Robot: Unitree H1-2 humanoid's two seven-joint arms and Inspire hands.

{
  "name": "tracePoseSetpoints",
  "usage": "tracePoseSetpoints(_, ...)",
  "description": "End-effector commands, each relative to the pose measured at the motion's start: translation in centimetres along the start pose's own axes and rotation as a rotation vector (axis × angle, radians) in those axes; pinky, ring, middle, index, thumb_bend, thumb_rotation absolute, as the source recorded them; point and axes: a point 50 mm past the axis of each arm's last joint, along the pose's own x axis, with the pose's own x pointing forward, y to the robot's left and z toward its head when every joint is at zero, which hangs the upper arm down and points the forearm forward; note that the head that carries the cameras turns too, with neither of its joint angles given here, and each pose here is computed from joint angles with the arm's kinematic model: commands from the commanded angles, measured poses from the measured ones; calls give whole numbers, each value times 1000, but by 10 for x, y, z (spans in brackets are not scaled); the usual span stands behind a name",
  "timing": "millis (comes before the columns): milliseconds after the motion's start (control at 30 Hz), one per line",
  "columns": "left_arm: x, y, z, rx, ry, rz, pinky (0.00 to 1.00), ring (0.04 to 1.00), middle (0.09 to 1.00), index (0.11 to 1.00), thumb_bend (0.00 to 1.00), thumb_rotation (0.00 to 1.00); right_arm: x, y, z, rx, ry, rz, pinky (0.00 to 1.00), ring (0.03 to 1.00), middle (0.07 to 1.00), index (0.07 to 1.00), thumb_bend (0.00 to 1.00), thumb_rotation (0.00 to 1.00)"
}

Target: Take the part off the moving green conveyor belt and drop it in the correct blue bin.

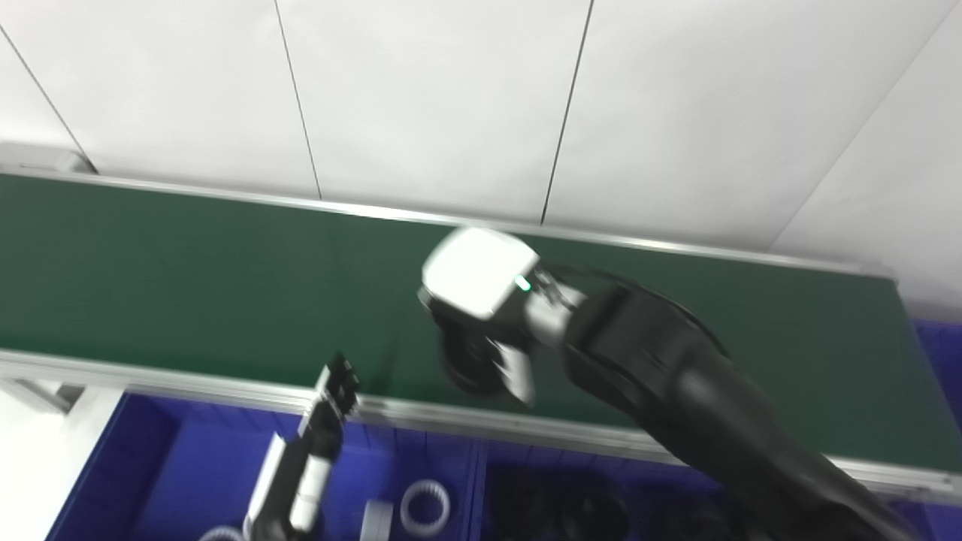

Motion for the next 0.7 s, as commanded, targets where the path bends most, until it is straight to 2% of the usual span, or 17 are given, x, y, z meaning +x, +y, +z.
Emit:
tracePoseSetpoints(0,6,5,14,-3,-39,-19,1000,974,1000,1000,710,961,-21,-7,-3,6,26,-41,200,388,506,500,517,0)
tracePoseSetpoints(133,9,19,24,4,-24,-21,987,965,998,1000,732,953,-54,18,4,109,45,-57,214,394,521,492,517,0)
tracePoseSetpoints(233,12,27,28,-2,-17,-23,983,965,1000,1000,759,922,-72,29,9,139,59,-79,228,398,520,490,517,0)
tracePoseSetpoints(267,12,30,29,0,-14,-21,970,960,995,1000,784,916,-78,34,10,144,71,-93,246,375,477,531,512,0)
tracePoseSetpoints(467,12,41,35,37,18,-19,951,954,983,1000,846,927,-106,61,21,290,212,-65,175,388,508,491,517,0)
tracePoseSetpoints(600,12,46,38,39,38,-10,954,950,975,1000,881,918,-122,77,23,363,272,-71,212,401,507,491,517,0)
tracePoseSetpoints(667,12,48,39,42,40,-8,950,951,972,1000,880,920,-130,91,26,403,329,-92,217,403,509,490,517,0)
